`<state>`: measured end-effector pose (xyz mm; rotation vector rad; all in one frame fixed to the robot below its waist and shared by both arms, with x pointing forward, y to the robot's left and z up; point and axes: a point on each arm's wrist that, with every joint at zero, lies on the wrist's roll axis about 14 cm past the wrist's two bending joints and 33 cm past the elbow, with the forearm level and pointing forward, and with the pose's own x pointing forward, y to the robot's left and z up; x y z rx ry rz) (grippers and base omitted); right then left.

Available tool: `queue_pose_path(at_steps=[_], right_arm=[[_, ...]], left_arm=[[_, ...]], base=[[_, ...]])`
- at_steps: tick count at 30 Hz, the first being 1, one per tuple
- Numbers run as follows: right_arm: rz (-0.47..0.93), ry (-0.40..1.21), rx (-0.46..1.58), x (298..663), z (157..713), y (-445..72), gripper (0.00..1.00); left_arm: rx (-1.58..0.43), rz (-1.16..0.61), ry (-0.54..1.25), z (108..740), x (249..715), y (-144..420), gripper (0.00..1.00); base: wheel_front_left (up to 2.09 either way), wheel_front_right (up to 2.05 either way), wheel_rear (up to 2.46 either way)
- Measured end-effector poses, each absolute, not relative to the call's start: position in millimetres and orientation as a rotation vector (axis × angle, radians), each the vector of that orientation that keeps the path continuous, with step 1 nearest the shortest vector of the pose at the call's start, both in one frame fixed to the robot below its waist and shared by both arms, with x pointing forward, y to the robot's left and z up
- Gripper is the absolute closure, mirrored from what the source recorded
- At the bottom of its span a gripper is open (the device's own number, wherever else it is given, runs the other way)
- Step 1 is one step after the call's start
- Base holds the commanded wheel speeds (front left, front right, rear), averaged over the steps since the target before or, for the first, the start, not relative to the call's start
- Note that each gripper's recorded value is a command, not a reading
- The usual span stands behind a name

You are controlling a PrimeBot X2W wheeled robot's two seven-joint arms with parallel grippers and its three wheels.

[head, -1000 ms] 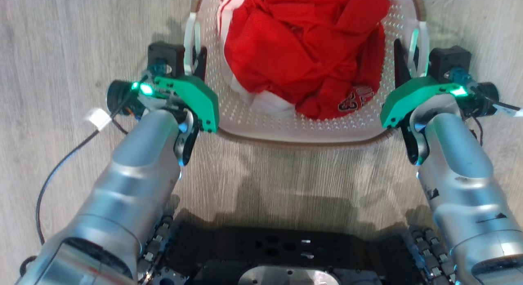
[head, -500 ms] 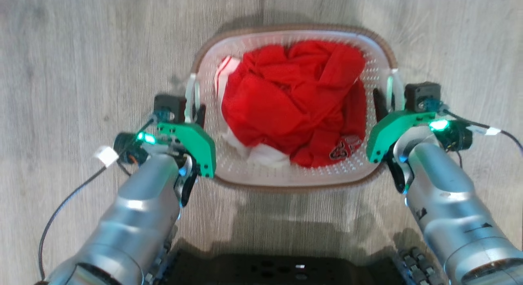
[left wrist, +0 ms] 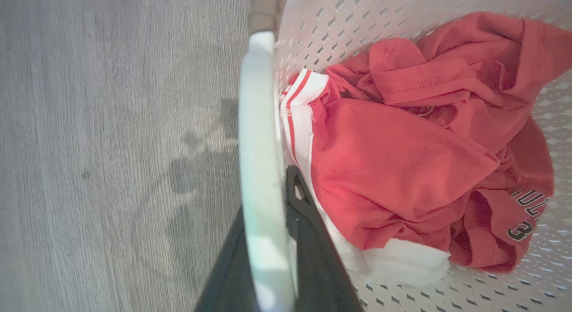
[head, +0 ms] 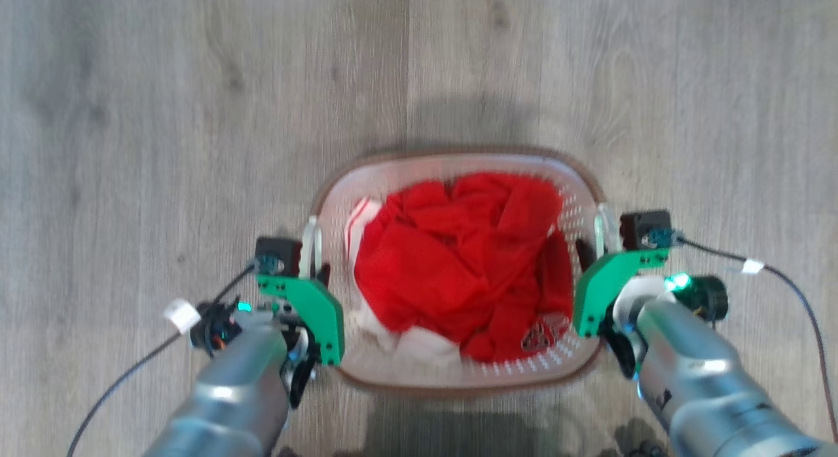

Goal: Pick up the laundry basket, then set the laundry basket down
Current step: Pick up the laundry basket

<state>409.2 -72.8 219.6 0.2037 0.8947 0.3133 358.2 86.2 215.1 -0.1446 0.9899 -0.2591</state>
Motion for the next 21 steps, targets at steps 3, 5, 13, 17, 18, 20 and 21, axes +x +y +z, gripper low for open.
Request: queue_pose_path(at_steps=[3, 5, 13, 17, 18, 20, 21], right_arm=[[0.314, 0.91, 0.205, 400, 225, -73, 1.0], [0.316, 0.922, 0.207, 392, 231, -73, 1.0], [0.333, 0.932, 0.207, 363, 262, -71, 1.0], [0.345, 0.927, 0.199, 351, 274, -70, 1.0], [0.346, 0.927, 0.199, 347, 277, -70, 1.0], [0.348, 0.926, 0.199, 340, 281, -70, 1.0], [0.348, 0.924, 0.199, 337, 283, -70, 1.0]], left_arm=[[-0.143, -0.263, 1.0, 220, 349, 85, 1.0], [-0.144, -0.262, 1.012, 225, 341, 85, 1.0], [-0.137, -0.257, 0.999, 249, 314, 86, 1.0], [-0.132, -0.264, 0.989, 258, 301, 86, 1.0], [-0.131, -0.264, 0.989, 259, 297, 86, 1.0], [-0.125, -0.272, 0.982, 263, 293, 85, 1.0], [-0.123, -0.273, 0.981, 265, 291, 85, 1.0]], base=[[0.0, 0.0, 0.0], [0.0, 0.0, 0.0], [0.0, 0.0, 0.0], [0.0, 0.0, 0.0], [0.0, 0.0, 0.0], [0.0, 0.0, 0.0], [0.0, 0.0, 0.0]])
